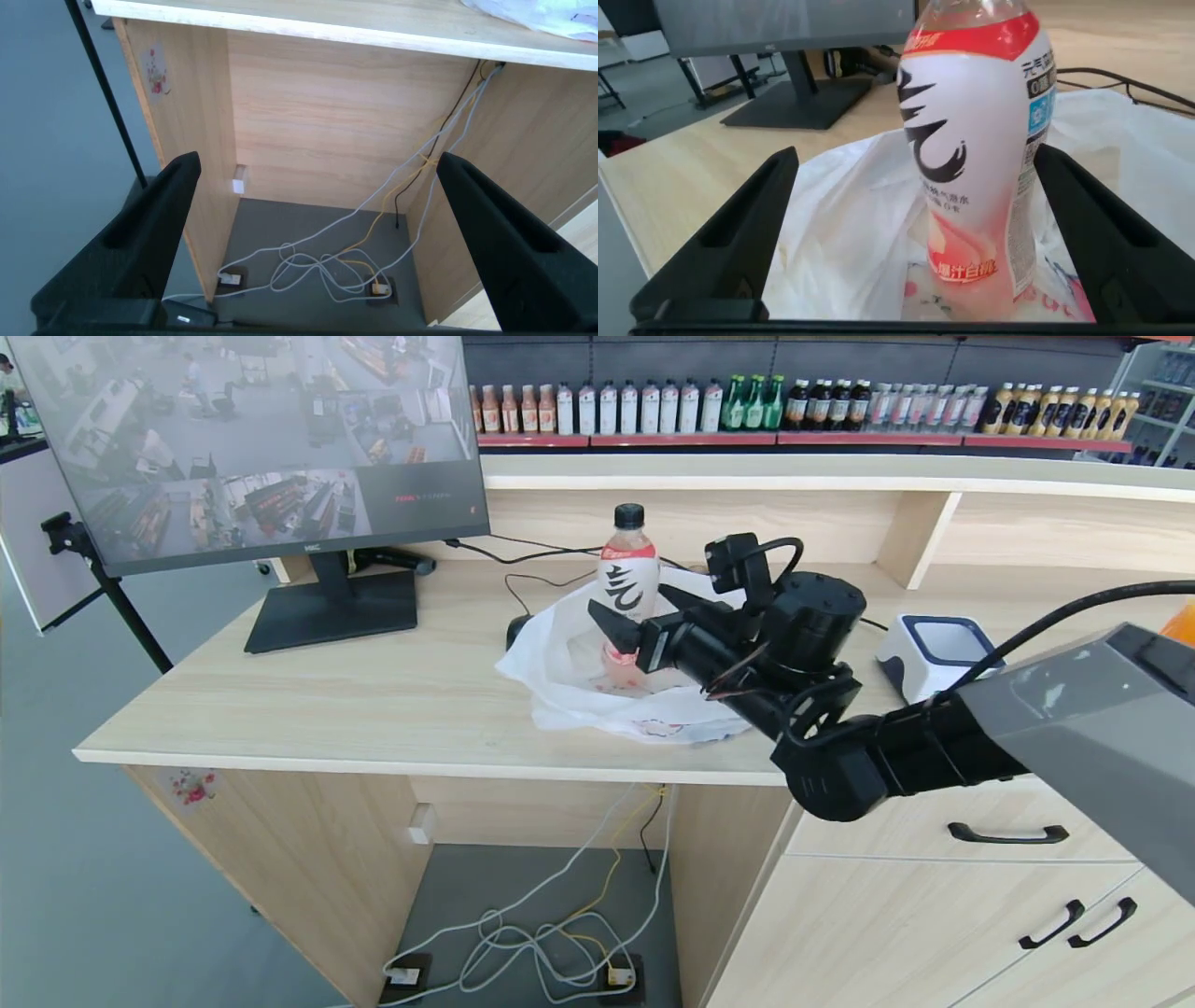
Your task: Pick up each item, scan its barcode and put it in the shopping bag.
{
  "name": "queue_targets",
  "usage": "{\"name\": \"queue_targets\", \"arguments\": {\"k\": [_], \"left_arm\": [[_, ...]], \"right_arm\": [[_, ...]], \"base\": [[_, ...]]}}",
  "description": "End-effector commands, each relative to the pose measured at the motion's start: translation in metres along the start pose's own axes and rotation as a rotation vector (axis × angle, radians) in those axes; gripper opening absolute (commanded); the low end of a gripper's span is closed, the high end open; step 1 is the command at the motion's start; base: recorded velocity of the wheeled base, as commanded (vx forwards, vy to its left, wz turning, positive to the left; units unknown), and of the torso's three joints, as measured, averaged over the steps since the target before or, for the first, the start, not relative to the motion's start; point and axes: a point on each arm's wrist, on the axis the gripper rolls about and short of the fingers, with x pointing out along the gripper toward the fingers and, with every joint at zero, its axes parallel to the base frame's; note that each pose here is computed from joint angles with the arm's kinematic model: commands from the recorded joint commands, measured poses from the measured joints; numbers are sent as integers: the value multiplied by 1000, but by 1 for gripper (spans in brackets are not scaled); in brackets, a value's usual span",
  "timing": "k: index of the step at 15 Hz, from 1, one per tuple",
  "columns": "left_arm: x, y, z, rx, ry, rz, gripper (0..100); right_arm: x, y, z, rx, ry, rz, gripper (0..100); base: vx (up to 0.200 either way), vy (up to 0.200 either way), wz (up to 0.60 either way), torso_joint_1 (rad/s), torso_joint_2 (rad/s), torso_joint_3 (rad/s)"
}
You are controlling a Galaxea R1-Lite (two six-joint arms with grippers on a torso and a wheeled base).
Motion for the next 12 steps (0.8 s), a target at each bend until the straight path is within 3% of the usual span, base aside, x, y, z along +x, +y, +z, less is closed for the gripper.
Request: {"name": "queue_targets", "arguments": {"k": [1,3,7,12], "left_arm": [[0,0,0,0,0,0,100],[0,0,0,0,0,0,100],[0,0,0,-2,0,0,100],[0,0,0,-3,0,0,100]], "right_arm": [[-56,10,33,-32,-12,16,100],[-82,14,36,-35,-2,15,100],[-116,16,18,-39,-16,7,100],[-147,17,-3,-42,46,-26,100]], "base": [[0,0,0,0,0,0],[0,0,0,0,0,0],[0,0,0,0,0,0],[0,0,0,0,0,0]]}}
